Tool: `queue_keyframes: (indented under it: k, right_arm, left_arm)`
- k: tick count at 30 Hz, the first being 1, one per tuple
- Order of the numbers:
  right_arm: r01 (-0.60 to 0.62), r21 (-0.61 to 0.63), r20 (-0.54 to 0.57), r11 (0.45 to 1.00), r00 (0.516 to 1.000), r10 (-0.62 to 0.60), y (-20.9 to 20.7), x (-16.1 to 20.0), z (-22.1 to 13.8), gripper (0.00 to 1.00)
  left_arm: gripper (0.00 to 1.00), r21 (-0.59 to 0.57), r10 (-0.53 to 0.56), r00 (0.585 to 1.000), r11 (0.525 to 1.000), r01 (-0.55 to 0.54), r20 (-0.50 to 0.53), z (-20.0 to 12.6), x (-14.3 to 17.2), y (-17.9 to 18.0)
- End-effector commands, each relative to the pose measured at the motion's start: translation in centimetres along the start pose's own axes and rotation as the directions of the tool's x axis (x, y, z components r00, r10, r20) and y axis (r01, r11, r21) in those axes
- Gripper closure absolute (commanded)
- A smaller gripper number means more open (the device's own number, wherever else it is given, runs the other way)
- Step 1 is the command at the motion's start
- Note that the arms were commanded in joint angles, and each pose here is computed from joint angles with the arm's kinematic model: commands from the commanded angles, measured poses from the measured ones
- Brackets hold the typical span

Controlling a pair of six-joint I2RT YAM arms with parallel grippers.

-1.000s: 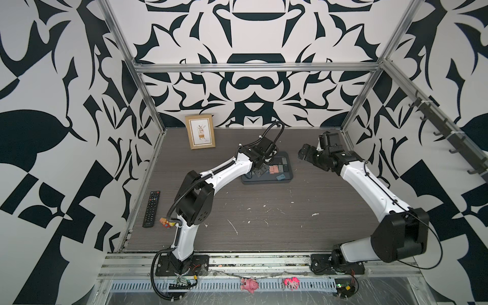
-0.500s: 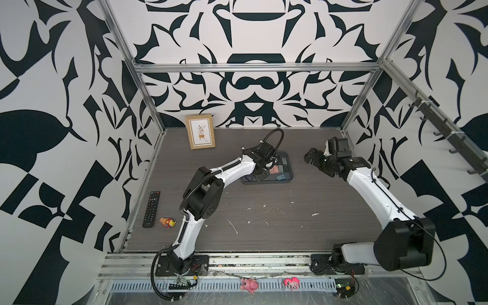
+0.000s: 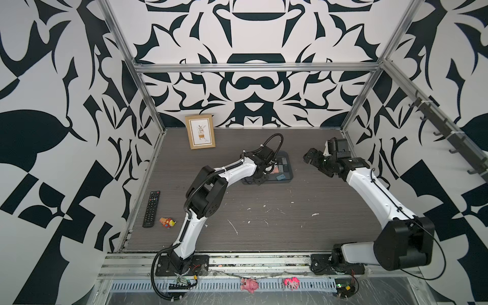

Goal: Put the eraser in the storage box
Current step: Place the eraser in the storage box, then reset both arms

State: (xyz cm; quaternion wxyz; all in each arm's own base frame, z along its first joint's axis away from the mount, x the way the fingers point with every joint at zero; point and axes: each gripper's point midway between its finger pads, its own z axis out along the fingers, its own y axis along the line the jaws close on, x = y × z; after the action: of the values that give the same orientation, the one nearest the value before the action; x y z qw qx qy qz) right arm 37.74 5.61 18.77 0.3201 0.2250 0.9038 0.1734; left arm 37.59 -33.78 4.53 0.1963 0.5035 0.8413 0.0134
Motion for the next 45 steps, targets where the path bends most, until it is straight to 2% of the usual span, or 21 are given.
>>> queue_keyframes:
  k: [1,5,8,12,14,17,22,25,26,28,31,33,35,36,37,39,42,45]
  right_arm:
    - [-0.006,-0.028,0.027,1.000,1.000,0.006,0.6,-0.7,-0.4,0.01]
    - [-0.002,-0.029,0.034,1.000,0.999,0.003,0.7,-0.9,-0.7,0.01]
    - [-0.001,-0.030,0.037,1.000,0.999,0.002,0.8,-1.0,-0.7,0.02]
    - [0.028,-0.031,0.043,0.999,0.999,-0.026,1.2,-1.6,-1.1,0.01]
    - [0.052,-0.010,0.055,0.999,0.997,-0.051,1.1,-2.1,-1.5,0.01]
    - [0.067,0.023,0.090,0.998,0.994,-0.068,0.4,-3.2,-2.1,0.01]
    - [0.053,0.075,0.139,0.996,0.988,-0.063,-1.5,-4.9,-3.0,0.01]
    - [0.055,0.166,0.183,0.985,0.979,-0.086,-3.6,-5.7,-3.5,0.01]
    - [0.063,0.204,0.203,0.977,0.973,-0.106,-4.3,-5.9,-3.6,0.01]
    - [0.078,0.290,0.232,0.954,0.961,-0.149,-6.3,-6.0,-3.3,0.01]
    - [0.091,0.399,0.296,0.913,0.929,-0.222,-9.1,-5.9,-2.7,0.01]
    - [0.115,0.411,0.333,0.904,0.905,-0.267,-9.9,-5.6,-2.1,0.01]
    - [0.132,0.426,0.352,0.895,0.887,-0.298,-10.9,-4.8,-1.2,0.01]
    - [0.149,0.432,0.351,0.890,0.881,-0.317,-11.4,-4.3,-0.6,0.01]
    - [0.164,0.428,0.352,0.889,0.875,-0.332,-11.5,-4.0,-0.1,0.01]
    - [0.212,0.422,0.338,0.881,0.865,-0.370,-12.0,-3.0,1.4,0.01]
    - [0.236,0.447,0.325,0.863,0.856,-0.402,-13.1,-1.9,2.4,0.01]
    - [0.256,0.425,0.373,0.868,0.825,-0.426,-13.1,-1.5,2.9,0.01]
  left_arm:
    - [0.63,0.014,0.011,1.000,1.000,-0.010,-0.028,1.0,0.6,-0.4]
    - [0.50,0.009,0.007,1.000,1.000,-0.007,-0.021,0.6,0.3,-0.2]
    - [0.44,-0.004,0.005,1.000,1.000,-0.005,-0.010,0.0,0.0,0.2]
    - [0.34,-0.016,-0.026,0.998,1.000,0.027,0.063,-2.6,-1.8,0.9]
    - [0.24,-0.032,-0.041,0.991,0.998,0.045,0.128,-4.7,-3.1,1.5]
    - [0.00,-0.066,-0.076,0.970,0.993,0.093,0.231,-8.2,-4.9,3.2]
    - [0.01,-0.079,-0.158,0.919,0.977,0.199,0.361,-13.5,-6.1,5.9]
    - [0.01,-0.081,-0.234,0.864,0.951,0.299,0.446,-16.7,-5.3,8.1]
    - [0.01,-0.078,-0.278,0.833,0.931,0.355,0.479,-17.8,-4.4,9.3]
    - [0.01,-0.069,-0.375,0.758,0.874,0.481,0.534,-19.5,-1.9,12.2]
    - [0.01,-0.087,-0.534,0.609,0.706,0.703,0.586,-20.5,5.1,17.7]
    - [0.00,-0.138,-0.638,0.485,0.515,0.846,0.597,-20.2,12.0,20.8]
    - [0.01,-0.234,-0.686,0.404,0.332,0.914,0.606,-19.5,18.7,22.1]
    - [0.01,-0.280,-0.698,0.376,0.254,0.926,0.610,-19.1,21.7,22.3]
    - [0.01,-0.318,-0.704,0.363,0.202,0.926,0.610,-18.7,24.0,22.3]
    - [0.01,-0.373,-0.702,0.353,0.132,0.918,0.619,-17.5,27.5,22.2]
    - [0.01,-0.411,-0.696,0.347,0.082,0.908,0.629,-15.6,30.3,22.0]
    - [0.01,-0.370,-0.685,0.330,0.094,0.924,0.650,-13.5,30.3,22.3]
